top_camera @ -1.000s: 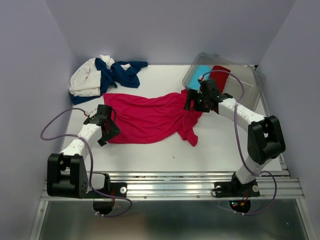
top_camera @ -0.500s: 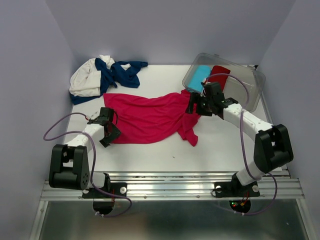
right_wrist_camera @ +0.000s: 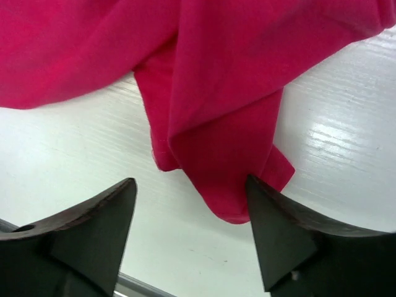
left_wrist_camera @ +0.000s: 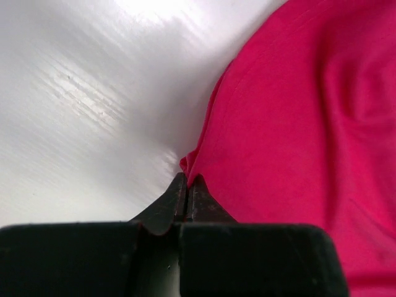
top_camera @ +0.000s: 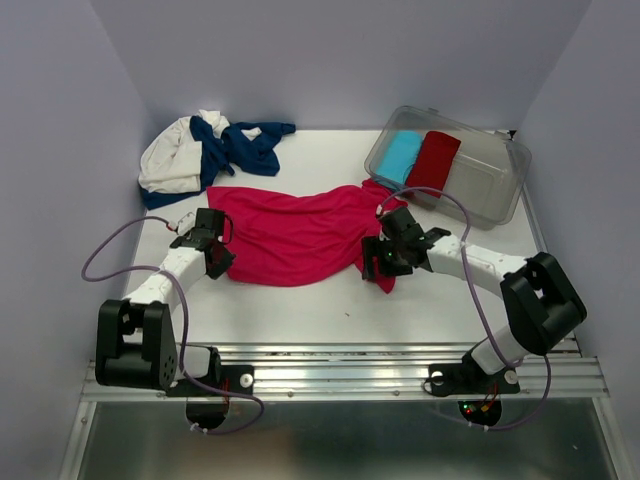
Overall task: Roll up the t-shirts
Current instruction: Flatten out the T-shirt at the center of the board.
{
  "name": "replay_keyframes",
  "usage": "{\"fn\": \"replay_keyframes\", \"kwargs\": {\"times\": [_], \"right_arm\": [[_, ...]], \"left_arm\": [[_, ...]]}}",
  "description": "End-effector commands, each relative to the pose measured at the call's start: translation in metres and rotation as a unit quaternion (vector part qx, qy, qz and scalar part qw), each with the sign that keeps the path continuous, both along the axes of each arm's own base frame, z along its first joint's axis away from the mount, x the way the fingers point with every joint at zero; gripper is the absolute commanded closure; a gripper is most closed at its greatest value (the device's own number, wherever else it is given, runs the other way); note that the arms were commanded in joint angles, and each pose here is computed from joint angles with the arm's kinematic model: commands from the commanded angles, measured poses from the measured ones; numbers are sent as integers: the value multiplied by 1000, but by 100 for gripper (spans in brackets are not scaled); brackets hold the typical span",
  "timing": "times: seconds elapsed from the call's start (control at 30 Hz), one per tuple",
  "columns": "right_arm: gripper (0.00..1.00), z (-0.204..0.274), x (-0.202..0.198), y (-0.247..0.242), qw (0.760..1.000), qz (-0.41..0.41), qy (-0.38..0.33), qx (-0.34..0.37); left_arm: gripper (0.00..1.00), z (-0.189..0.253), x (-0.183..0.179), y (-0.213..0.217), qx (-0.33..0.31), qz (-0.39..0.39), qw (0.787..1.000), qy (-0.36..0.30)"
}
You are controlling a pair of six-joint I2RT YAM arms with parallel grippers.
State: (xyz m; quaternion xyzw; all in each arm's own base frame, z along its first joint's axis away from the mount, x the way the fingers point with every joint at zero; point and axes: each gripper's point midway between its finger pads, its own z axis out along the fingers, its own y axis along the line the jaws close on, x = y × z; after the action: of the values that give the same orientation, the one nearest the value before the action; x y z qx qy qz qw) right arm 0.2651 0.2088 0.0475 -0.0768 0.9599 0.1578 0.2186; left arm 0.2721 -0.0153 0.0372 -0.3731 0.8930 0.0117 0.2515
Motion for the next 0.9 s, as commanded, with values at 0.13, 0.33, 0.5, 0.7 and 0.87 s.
{"fn": "replay_keyframes", "kwargs": {"times": [0.13, 0.33, 0.5, 0.7, 0.87], "right_arm": [[40, -22, 5, -6, 999, -10, -7, -48], [48, -16, 4, -9, 999, -17, -18, -42], [56, -18, -3, -10, 999, -15, -11, -39], [38, 3, -1, -4, 999, -22, -30, -7], [39, 23, 23, 10, 996, -60, -63, 31]], "left_arm": [[100, 56, 25, 2, 9, -8, 997, -71], [100, 58, 26, 6, 21, -6, 997, -71], [100, 63, 28, 11, 28, -3, 997, -75], [100, 67, 31, 10, 26, -7, 996, -82], [100, 62, 30, 8, 20, -11, 997, -80]]}}
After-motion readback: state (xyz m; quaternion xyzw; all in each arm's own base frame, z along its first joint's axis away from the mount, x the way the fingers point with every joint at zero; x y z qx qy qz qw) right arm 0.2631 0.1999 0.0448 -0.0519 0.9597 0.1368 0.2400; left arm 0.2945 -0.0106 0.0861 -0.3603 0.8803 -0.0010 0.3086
